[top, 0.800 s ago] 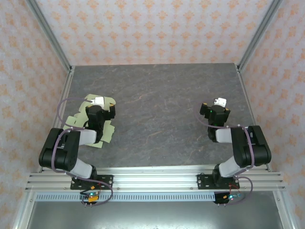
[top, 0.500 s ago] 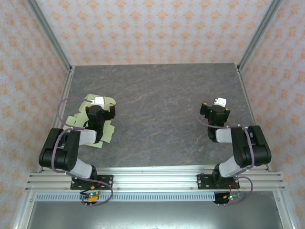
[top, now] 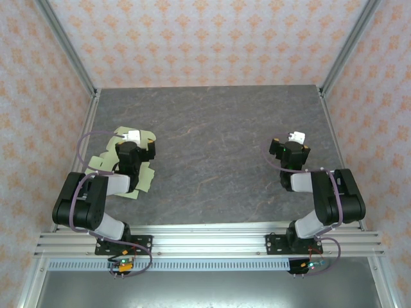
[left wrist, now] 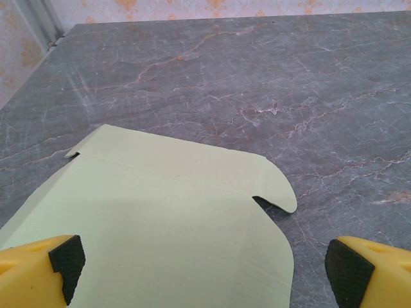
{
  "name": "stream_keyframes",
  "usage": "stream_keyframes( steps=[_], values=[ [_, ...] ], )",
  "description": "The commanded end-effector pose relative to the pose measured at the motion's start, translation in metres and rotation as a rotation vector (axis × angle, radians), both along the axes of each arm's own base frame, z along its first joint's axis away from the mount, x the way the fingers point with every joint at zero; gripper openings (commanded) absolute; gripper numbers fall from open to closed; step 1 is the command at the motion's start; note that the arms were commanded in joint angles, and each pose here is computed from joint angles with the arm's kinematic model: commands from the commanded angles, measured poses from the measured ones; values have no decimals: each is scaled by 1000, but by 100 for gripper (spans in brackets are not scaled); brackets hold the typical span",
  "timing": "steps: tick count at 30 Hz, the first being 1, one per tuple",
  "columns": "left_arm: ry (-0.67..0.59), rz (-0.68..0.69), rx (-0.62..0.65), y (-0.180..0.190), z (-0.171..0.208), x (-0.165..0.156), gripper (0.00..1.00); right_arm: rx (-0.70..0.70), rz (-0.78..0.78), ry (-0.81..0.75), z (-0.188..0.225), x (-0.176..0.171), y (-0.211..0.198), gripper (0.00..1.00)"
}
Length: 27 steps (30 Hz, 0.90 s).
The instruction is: Fold the paper box
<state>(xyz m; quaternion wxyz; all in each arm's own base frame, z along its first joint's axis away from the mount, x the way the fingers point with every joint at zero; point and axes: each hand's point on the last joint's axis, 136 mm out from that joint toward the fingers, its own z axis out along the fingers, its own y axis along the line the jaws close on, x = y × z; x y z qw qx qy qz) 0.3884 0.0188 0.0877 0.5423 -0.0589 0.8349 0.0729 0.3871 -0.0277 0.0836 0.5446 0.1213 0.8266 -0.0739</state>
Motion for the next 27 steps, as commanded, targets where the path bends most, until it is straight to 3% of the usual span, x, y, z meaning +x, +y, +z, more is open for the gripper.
stream_keyframes(
  steps=[1, 6, 8, 13, 14, 16, 18, 20, 23, 27],
  values=[
    [-11, 18, -6, 5, 6, 5, 100, 19, -2, -26, 8, 4, -1, 99],
    [0, 31, -18, 9, 12, 7, 100, 19, -2, -26, 8, 4, -1, 99],
    [70, 12, -20, 5, 20, 10, 100, 19, -2, -27, 8, 4, -1, 99],
    [75, 19, -100, 0, 67, 1, 100, 18, -3, -27, 8, 4, -1, 99],
    [57, 75, -133, 6, 78, -6, 100, 19, -2, -27, 8, 4, -1, 99],
    [28, 311, -199, 36, 89, -27, 100, 17, -2, -28, 8, 4, -1, 99],
    [43, 778, -280, 84, 83, -80, 100, 18, -2, -27, 8, 4, -1, 99],
    [85, 977, -205, 104, 87, -111, 100, 18, -3, -27, 8, 4, -1, 99],
    [208, 941, -134, 101, 74, -99, 100, 17, -3, -26, 7, 4, -1, 99],
    [418, 919, -181, 92, 38, -79, 100, 19, -2, -27, 8, 4, -1, 99]
  ],
)
